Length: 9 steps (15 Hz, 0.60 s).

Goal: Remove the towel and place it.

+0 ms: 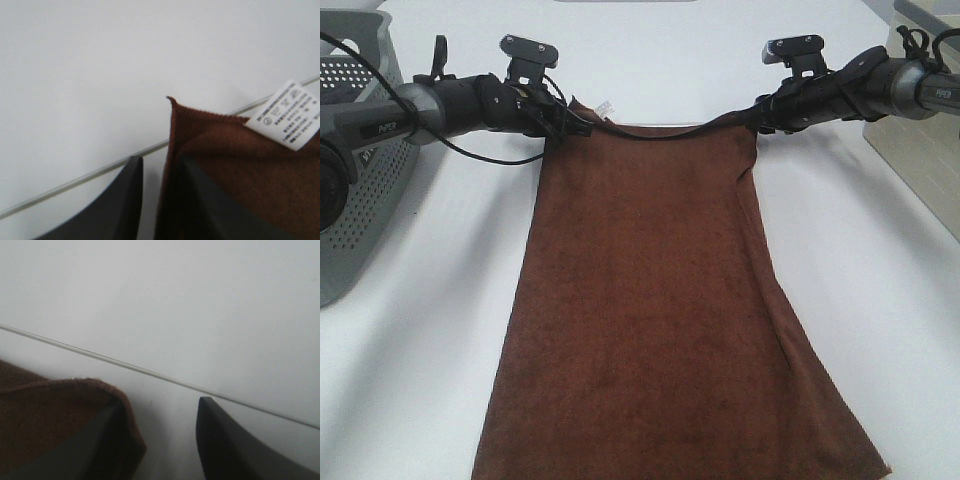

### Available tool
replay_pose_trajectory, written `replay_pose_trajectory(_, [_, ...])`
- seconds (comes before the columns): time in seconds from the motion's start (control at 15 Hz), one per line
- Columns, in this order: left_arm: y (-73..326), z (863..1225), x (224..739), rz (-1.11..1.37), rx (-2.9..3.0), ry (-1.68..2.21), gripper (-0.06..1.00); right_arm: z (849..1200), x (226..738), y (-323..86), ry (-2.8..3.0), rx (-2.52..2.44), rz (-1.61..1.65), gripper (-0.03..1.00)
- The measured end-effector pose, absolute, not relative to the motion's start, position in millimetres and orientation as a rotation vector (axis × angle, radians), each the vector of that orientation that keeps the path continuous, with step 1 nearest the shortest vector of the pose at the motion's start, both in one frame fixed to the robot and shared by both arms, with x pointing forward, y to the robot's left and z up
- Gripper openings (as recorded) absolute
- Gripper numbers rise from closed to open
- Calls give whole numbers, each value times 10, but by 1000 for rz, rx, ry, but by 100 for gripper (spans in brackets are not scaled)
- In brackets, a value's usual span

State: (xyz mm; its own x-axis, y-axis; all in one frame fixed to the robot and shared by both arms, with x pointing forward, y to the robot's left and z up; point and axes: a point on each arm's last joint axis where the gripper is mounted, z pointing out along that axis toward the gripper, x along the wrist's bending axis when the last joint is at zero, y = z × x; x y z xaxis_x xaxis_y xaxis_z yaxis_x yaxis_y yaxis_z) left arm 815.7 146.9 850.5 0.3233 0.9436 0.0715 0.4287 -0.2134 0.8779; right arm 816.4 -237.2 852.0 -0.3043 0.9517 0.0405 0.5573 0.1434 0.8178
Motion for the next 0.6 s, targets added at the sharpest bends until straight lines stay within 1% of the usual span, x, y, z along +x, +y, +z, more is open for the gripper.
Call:
replay_pose_trajectory(0.13, [1483,8548,8183,861,1748,1207,34,8521,8163,-2368,1923,1452,1050,50])
replay_pose_trajectory(0.27, [1487,8571,8195,884,1723,1198,37,8498,8131,-2333,1982,1462,1065,50])
replay_pose_trajectory(0.6, [1504,8571,8200,880,1715,1207,37,8537,8180,-2385,1879,1469,1058,51])
